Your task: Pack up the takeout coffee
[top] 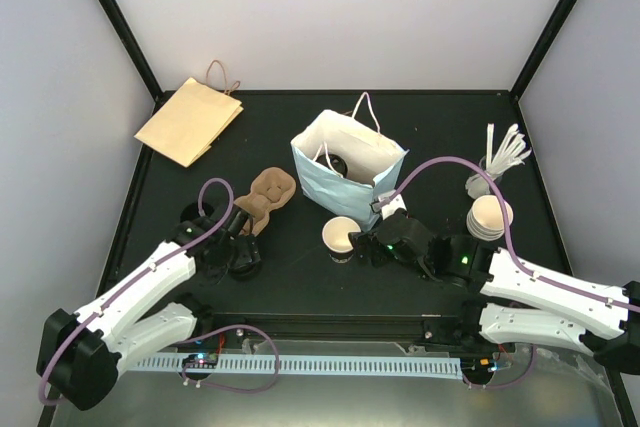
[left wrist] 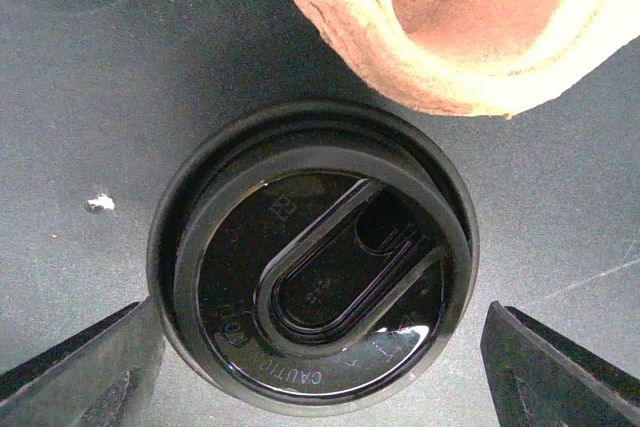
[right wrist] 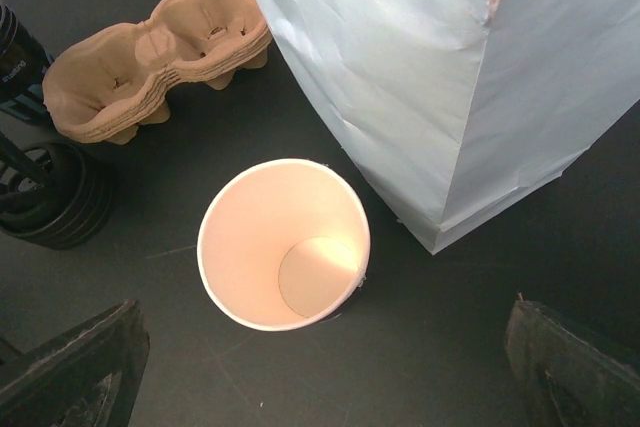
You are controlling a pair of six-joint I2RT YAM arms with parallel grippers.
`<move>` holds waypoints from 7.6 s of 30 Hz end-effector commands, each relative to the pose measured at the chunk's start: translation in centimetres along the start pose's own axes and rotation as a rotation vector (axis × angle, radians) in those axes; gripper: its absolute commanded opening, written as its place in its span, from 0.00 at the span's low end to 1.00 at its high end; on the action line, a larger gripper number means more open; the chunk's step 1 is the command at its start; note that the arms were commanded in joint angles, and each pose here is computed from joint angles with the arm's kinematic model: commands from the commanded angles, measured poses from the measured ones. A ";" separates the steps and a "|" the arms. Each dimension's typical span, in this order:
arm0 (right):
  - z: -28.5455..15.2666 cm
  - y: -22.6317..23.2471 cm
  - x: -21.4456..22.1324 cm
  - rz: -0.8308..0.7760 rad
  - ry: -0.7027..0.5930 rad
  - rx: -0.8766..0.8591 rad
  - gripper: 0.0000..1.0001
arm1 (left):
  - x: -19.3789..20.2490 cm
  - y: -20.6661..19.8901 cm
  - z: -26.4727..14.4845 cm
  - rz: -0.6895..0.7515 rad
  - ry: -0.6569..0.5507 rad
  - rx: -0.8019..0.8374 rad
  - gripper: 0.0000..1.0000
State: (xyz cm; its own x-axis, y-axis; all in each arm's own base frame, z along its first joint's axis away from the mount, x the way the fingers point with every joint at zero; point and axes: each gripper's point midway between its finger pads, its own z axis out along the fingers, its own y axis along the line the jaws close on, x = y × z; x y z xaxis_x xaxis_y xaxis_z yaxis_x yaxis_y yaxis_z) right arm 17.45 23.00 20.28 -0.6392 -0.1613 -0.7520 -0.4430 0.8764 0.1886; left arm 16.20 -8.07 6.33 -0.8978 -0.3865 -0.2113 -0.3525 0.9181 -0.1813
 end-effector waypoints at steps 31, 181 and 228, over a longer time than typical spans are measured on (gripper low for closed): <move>0.0 0.9 -1.3 -0.011 -0.029 -0.021 1.00 | -1.8 -0.4 -1.8 0.023 -0.048 -0.050 0.71; 6.5 -3.3 4.3 0.579 0.228 -0.368 0.53 | 5.0 -23.2 -1.4 1.305 -0.032 0.224 0.70; 3.9 -2.6 4.8 0.535 0.280 -0.431 0.51 | 8.1 -20.2 -3.3 1.292 0.116 0.308 0.64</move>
State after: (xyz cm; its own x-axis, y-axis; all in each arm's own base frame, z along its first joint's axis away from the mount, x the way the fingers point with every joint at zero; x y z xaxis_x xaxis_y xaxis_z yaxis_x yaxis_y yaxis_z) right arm 18.72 21.43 13.28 -0.9469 0.1198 -0.2985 -0.1564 0.6395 0.7527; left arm 18.10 -31.75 12.95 -0.5382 0.7209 -0.4367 0.8229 0.5614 -0.0874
